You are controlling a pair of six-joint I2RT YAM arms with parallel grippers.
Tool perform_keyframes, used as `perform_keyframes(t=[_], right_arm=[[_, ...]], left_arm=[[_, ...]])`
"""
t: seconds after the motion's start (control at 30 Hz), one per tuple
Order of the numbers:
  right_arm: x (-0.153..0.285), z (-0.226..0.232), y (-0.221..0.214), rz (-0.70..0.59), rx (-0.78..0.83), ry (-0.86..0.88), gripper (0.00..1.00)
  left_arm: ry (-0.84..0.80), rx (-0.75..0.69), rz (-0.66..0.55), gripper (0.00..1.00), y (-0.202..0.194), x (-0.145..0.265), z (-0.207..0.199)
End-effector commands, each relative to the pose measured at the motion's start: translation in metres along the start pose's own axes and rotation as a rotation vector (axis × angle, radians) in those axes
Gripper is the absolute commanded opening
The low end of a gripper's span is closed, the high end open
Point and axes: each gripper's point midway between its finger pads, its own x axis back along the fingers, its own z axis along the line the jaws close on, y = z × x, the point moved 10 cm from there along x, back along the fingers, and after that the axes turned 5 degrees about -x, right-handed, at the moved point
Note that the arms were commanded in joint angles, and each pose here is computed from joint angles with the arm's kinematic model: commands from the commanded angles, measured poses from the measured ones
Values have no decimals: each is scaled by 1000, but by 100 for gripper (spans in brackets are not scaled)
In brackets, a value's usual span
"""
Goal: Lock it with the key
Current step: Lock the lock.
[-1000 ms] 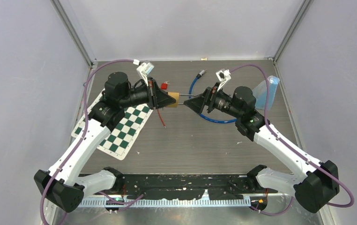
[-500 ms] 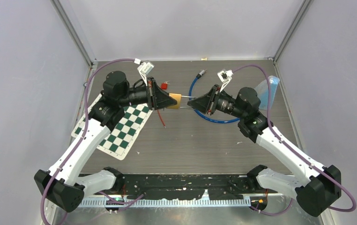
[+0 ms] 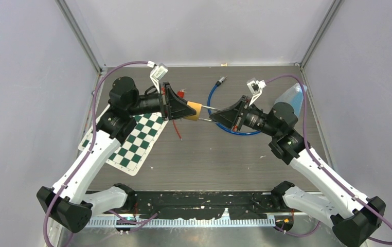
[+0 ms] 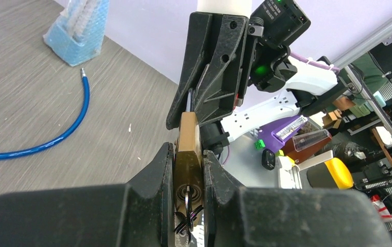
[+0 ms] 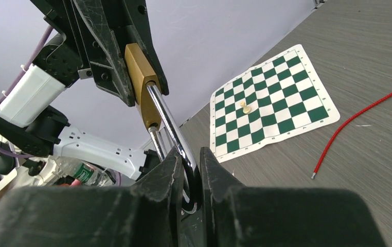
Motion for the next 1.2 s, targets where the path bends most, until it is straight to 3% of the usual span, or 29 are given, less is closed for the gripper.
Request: perform_keyframes(t=[0.0, 0.4, 1.0, 1.17], right_arm=[[-5, 25, 16, -96, 53, 34, 5], [-19, 33, 18, -137, 29, 14, 5], [-38, 43, 14, -142, 20, 83, 5], [-42, 54, 15, -140, 35, 144, 5]], left_arm=[[-88, -60, -33, 0, 7, -9, -16], [-134, -41, 9, 0, -10, -26, -14], [-53, 49, 103, 0, -52, -48, 10], [41, 62, 174, 0, -70, -46, 24]])
